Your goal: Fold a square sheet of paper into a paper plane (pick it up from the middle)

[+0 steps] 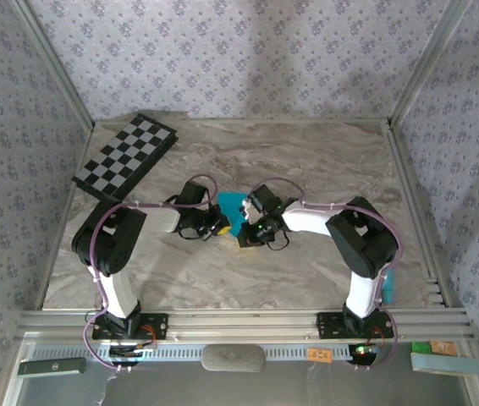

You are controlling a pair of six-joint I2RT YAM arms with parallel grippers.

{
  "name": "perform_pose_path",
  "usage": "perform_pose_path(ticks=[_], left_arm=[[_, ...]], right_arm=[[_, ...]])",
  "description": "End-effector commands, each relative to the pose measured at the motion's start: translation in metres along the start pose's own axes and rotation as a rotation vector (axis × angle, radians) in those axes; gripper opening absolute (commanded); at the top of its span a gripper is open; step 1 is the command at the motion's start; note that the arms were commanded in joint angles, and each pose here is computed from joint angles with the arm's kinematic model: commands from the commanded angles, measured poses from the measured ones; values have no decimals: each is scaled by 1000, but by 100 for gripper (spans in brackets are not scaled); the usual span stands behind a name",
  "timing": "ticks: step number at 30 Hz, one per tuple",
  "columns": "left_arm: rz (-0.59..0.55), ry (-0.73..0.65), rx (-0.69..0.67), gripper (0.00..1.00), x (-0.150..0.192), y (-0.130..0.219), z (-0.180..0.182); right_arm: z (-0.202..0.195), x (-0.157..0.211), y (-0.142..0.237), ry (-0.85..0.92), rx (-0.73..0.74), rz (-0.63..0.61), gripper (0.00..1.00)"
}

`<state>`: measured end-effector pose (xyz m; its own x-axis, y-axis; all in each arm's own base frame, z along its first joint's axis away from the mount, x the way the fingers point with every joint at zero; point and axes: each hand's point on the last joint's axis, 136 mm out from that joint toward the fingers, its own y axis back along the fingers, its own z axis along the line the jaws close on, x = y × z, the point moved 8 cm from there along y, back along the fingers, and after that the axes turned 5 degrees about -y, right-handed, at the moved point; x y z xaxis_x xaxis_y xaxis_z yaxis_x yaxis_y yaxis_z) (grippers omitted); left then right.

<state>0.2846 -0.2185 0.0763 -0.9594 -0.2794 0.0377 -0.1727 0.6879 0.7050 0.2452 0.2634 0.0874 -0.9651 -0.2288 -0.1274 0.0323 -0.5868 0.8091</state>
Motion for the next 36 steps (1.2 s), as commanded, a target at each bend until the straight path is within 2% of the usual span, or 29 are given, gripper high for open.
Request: perform_pose_path(ticks=[1, 5, 12, 15, 21, 30, 36], left_arm=[[7, 54, -115, 4, 3, -7, 23], [12, 50, -106, 4, 3, -7, 21], [23, 39, -85, 4, 4, -5, 17], [20, 31, -80, 4, 3, -5, 15], [23, 33, -73, 4, 2, -5, 13], [23, 17, -39, 5, 0, -3, 4], [4, -48, 40, 8, -5, 7, -18]], right_arm=[[-3, 16, 5, -9, 12, 63, 12], [-4, 13, 1, -18, 17, 65, 12], [22, -9, 40, 50, -71, -115, 13], [22, -15, 42, 51, -68, -141, 13], [18, -25, 31, 29, -27, -133, 13], [9, -21, 9, 8, 32, -71, 11], [-2, -14, -2, -4, 76, -23, 11]])
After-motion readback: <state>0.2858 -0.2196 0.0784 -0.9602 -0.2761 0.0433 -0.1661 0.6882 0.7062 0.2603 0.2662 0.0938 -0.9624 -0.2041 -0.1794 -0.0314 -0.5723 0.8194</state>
